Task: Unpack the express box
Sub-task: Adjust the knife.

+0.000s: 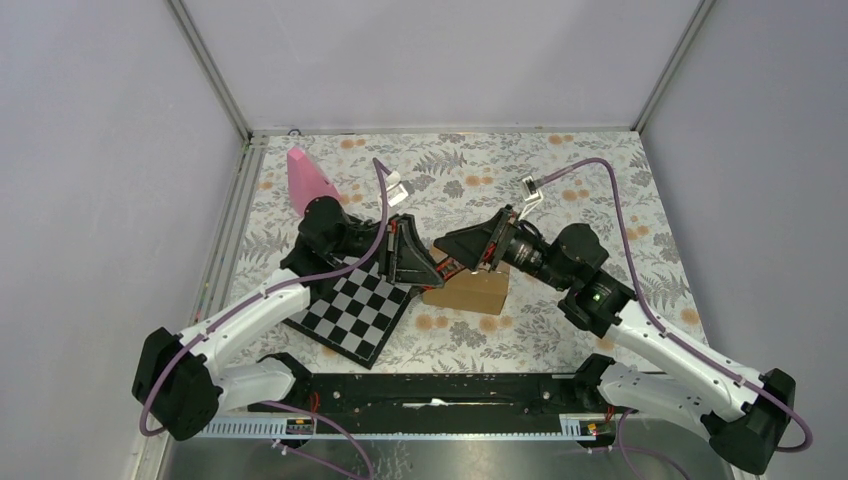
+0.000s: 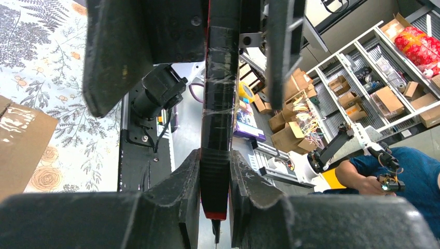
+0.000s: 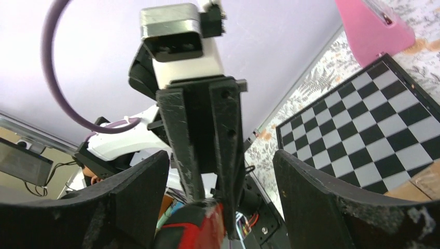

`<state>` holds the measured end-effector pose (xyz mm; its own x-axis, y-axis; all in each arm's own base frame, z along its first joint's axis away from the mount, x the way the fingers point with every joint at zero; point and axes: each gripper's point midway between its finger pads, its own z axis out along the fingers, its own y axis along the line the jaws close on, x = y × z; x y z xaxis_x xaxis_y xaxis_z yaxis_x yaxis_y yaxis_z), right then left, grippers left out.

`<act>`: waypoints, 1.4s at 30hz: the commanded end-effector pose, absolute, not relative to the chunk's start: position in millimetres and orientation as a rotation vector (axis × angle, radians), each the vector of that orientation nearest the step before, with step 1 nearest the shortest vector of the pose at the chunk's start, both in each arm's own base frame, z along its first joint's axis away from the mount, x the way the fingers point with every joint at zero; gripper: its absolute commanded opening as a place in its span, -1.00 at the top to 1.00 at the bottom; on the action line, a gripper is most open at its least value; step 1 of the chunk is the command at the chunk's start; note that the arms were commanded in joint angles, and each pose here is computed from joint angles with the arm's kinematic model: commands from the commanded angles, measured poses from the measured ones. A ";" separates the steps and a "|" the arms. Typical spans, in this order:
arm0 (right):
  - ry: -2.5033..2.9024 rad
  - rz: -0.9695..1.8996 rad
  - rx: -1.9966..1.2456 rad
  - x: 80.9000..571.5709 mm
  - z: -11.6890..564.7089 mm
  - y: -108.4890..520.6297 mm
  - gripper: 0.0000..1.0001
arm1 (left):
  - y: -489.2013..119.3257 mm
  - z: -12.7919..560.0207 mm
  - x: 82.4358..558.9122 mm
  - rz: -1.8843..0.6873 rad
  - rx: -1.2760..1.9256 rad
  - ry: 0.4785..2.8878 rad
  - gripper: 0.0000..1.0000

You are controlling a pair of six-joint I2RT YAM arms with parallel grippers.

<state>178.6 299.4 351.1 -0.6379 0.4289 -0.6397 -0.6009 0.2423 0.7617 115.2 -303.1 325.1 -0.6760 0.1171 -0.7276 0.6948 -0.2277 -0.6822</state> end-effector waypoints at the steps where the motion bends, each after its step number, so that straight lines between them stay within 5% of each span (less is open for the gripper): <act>1: 1.535 1.587 -0.175 177.8 375.9 302.1 -0.59 | -312.8 336.8 132.9 -1.898 0.928 1.601 1.00; 17: 1.494 1.570 -0.114 180.1 373.7 290.9 -0.29 | -316.8 333.8 149.3 -1.877 0.851 1.646 1.00; 26: 1.409 1.564 -0.093 174.7 387.7 275.6 -0.30 | -314.5 324.9 163.0 -1.818 0.800 1.704 1.00; 32: 1.393 1.540 -0.080 174.5 390.7 268.7 -0.52 | -312.8 323.9 162.7 -1.826 0.803 1.708 1.00; 42: 1.430 1.615 -0.132 177.0 382.9 293.6 -0.45 | -313.9 334.9 158.5 -1.870 0.818 1.662 1.00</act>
<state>186.3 287.1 351.6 -0.5633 0.5360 -0.6288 -0.6214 0.2266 0.7500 152.7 -311.7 307.8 -0.7364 0.0878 -0.6709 0.6652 -0.0875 -0.7415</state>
